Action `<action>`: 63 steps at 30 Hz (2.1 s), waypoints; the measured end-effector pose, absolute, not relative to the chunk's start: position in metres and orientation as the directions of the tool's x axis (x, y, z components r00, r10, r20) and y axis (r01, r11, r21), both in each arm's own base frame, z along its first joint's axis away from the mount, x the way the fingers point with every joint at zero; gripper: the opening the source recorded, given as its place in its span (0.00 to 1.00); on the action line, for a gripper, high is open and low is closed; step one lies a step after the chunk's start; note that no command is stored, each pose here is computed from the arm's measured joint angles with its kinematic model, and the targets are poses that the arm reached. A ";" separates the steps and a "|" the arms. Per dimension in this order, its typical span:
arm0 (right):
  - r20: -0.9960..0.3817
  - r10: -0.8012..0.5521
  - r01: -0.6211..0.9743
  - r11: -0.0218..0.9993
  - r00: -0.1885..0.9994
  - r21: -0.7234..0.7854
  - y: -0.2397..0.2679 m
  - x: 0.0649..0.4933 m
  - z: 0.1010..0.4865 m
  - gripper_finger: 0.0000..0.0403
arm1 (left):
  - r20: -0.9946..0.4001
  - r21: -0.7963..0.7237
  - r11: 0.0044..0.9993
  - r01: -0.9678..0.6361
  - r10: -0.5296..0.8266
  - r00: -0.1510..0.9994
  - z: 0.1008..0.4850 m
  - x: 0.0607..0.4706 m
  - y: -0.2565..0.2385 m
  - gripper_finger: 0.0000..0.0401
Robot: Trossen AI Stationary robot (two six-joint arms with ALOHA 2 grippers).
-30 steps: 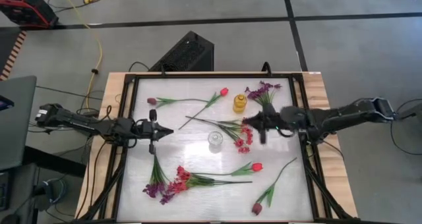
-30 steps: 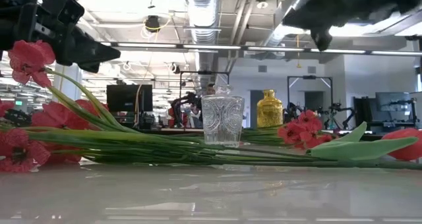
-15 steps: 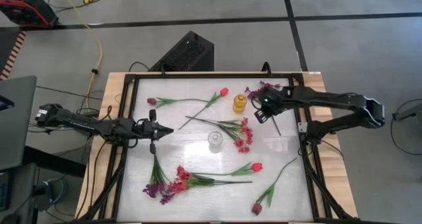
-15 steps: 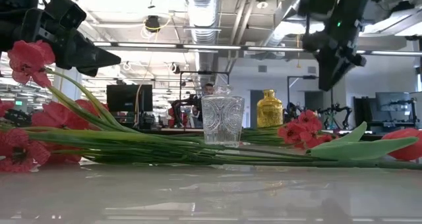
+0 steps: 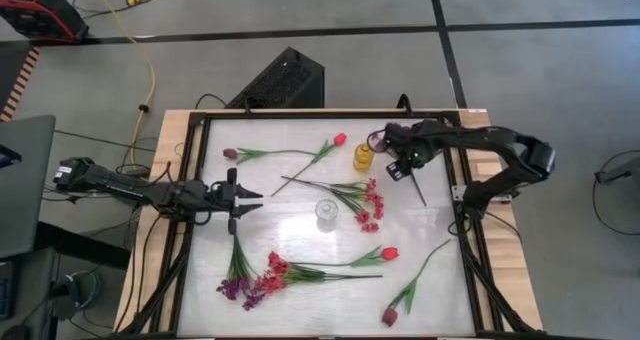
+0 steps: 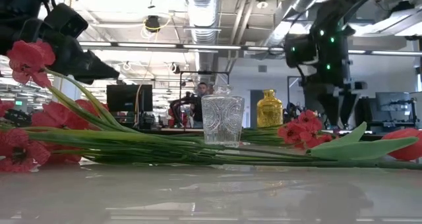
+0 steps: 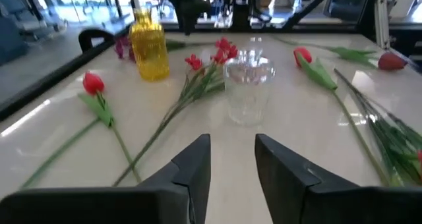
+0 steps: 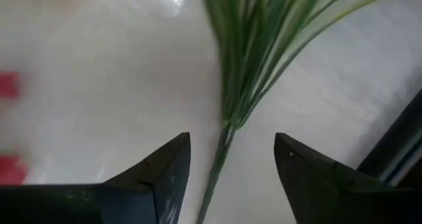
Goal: Sort flowers into vase by color
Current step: Put the top right purple flower into the yellow vase
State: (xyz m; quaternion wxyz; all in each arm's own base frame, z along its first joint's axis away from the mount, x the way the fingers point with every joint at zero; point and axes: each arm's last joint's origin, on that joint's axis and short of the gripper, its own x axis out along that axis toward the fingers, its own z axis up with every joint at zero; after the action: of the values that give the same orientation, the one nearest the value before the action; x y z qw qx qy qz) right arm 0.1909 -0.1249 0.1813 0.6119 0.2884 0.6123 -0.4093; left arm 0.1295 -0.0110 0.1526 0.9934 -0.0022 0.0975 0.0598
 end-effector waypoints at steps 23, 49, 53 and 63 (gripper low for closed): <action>-0.993 -0.113 0.914 0.406 0.024 -0.025 -0.134 0.171 0.145 0.09 | -0.162 0.080 0.949 -0.306 0.315 0.935 0.155 0.129 -0.005 0.28; 0.088 -0.693 0.648 0.705 0.715 0.289 -0.083 0.212 0.277 0.09 | -0.233 0.074 0.942 -0.326 0.335 0.913 0.148 0.127 -0.005 0.28; 0.056 -0.705 0.673 0.695 0.707 0.253 -0.084 0.219 0.269 0.09 | -0.233 0.069 0.942 -0.328 0.335 0.913 0.148 0.127 -0.005 0.28; 0.023 -0.720 0.703 0.684 0.694 0.193 -0.085 0.222 0.263 0.09 | -0.233 0.070 0.942 -0.330 0.337 0.912 0.147 0.127 -0.005 0.28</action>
State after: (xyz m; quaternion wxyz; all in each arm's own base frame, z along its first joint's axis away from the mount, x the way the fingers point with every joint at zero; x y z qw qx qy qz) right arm 0.2216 -0.0850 0.2631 0.9163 0.0849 -0.0487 -0.3883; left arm 0.1267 -0.0046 0.1474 0.9777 0.0146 0.1218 0.1704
